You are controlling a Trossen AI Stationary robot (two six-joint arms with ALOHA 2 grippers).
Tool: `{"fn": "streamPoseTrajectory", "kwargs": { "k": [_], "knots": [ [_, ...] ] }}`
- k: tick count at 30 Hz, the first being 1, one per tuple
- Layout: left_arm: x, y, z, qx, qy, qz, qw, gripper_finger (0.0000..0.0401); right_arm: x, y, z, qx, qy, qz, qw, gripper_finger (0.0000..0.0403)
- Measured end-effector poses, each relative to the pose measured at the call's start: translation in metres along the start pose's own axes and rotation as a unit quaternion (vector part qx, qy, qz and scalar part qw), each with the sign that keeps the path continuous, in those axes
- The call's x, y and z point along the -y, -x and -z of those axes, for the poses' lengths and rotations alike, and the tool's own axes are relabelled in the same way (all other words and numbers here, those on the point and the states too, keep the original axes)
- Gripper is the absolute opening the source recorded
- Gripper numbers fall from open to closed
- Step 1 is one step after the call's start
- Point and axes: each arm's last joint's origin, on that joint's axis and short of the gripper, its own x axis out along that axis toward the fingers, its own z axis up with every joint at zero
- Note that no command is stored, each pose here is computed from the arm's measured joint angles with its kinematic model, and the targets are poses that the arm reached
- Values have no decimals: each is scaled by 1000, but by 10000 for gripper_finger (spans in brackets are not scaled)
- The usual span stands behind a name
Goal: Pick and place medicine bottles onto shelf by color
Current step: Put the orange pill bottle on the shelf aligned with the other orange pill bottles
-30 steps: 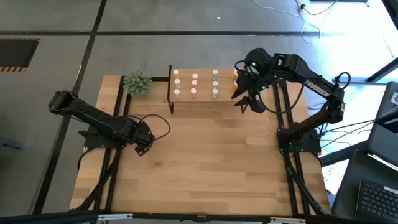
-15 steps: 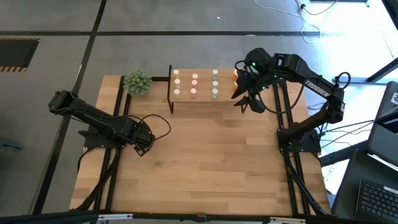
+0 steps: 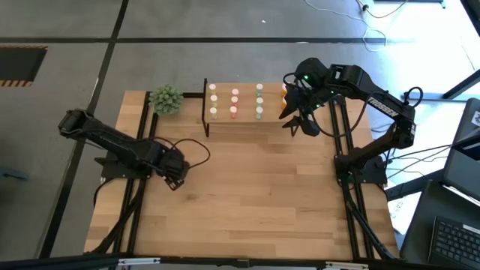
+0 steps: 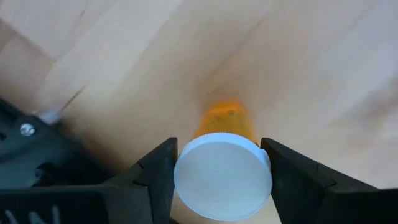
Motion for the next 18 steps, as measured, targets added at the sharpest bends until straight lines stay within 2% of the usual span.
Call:
{"fn": "streamPoseTrajectory", "kwargs": {
  "k": [9,18],
  "knots": [
    [20,40,-16,52,-26,61,996,199,0,0,0,0,0,0,1000,168],
    [29,88,-46,130,-43,101,985,199,0,0,0,0,0,0,1000,168]
  ]
}}
